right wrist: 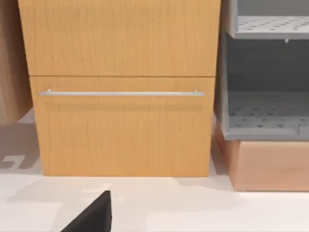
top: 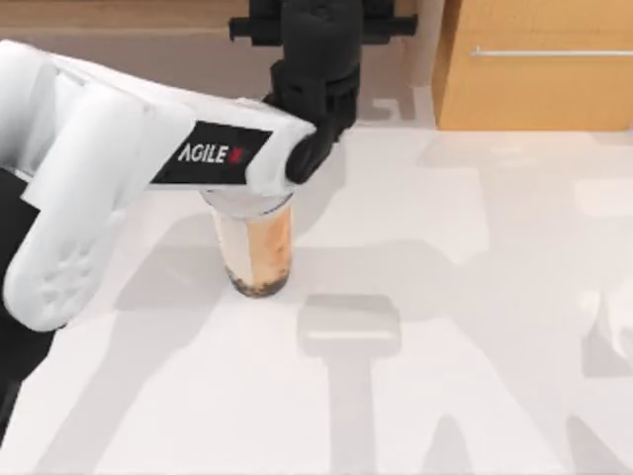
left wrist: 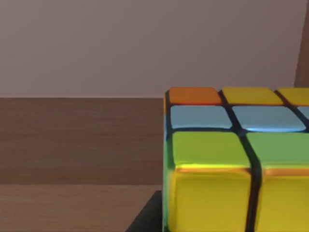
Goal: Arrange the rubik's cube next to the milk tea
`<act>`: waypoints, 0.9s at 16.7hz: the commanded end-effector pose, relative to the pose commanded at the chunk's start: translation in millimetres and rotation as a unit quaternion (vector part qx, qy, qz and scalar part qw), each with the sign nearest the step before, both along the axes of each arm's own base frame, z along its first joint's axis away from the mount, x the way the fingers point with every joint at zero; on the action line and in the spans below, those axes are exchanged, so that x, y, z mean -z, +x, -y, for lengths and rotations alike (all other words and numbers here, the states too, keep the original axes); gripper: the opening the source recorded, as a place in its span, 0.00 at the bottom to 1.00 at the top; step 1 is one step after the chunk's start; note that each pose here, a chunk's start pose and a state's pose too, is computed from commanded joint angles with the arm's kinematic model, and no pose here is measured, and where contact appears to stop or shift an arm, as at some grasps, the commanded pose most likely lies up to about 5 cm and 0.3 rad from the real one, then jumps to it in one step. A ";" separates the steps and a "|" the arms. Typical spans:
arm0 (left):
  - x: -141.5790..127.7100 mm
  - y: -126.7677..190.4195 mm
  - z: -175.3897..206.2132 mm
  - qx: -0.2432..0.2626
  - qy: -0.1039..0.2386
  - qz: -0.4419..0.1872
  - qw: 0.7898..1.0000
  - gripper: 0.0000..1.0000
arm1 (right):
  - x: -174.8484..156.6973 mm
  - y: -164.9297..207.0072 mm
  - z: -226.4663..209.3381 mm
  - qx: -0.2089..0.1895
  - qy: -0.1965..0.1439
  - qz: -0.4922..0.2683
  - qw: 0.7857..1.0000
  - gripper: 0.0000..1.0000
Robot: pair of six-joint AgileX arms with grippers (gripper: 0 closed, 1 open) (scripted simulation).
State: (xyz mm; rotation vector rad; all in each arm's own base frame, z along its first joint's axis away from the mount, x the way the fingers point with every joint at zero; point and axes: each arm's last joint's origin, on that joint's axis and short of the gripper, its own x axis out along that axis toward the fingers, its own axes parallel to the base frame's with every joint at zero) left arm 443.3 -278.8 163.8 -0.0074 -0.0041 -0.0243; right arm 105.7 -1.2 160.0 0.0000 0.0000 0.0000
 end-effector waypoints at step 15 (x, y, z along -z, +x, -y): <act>-117.0 -16.9 -134.0 -0.021 -0.082 -0.312 0.946 0.00 | 0.0 0.0 0.0 0.000 0.000 0.000 1.000 1.00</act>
